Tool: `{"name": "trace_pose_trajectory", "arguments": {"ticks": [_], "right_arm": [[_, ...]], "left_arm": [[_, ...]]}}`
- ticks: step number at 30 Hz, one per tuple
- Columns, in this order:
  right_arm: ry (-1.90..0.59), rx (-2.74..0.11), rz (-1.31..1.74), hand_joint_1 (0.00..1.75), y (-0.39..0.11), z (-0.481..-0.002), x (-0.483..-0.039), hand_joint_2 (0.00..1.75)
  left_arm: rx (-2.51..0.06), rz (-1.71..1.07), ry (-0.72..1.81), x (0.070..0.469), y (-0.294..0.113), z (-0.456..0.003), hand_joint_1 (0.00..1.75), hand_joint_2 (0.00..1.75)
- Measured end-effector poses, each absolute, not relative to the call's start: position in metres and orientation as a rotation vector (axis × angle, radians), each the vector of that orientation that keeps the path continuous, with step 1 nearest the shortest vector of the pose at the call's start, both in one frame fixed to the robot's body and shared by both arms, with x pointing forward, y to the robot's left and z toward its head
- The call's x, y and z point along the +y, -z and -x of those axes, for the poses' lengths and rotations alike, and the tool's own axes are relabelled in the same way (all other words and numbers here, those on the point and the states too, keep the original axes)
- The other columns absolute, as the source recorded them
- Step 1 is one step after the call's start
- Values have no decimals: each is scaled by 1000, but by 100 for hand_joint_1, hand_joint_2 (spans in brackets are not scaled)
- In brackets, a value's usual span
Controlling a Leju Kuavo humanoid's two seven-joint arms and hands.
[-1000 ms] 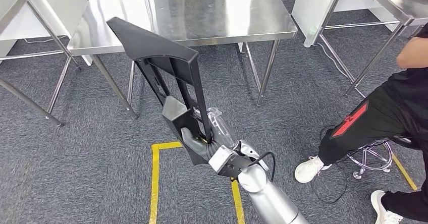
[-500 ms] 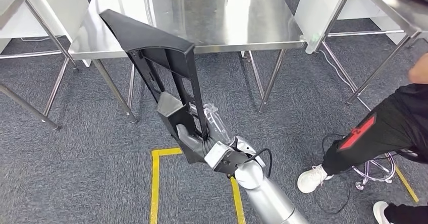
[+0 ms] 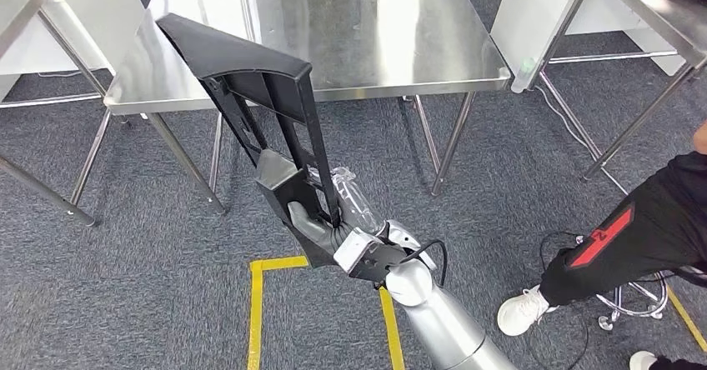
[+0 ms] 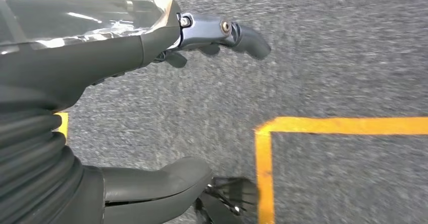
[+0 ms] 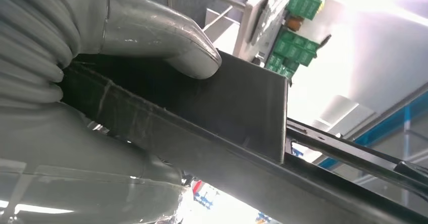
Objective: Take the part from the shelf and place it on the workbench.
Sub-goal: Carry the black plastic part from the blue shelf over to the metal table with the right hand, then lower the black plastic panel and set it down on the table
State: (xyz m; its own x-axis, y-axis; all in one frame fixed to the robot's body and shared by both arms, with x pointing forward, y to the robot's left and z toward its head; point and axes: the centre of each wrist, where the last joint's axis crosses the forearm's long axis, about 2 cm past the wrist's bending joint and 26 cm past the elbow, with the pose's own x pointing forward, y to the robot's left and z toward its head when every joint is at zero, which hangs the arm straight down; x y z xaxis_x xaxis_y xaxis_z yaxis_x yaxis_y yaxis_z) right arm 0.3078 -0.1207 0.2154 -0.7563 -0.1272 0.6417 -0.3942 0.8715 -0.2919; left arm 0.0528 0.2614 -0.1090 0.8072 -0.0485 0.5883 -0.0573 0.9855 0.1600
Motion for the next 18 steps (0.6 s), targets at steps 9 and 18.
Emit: {"name": "trace_pose_trajectory", "arguments": {"ticks": [9, 18], "right_arm": [[-548, -2393, -379, 175, -214, -306, -119, 175], [-563, -2393, -350, 175, -213, -305, -120, 175]], "left_arm": [[-635, -168, -4, 263, 110, -49, 0, 175], [-650, -166, 6, 263, 109, -50, 0, 175]]}}
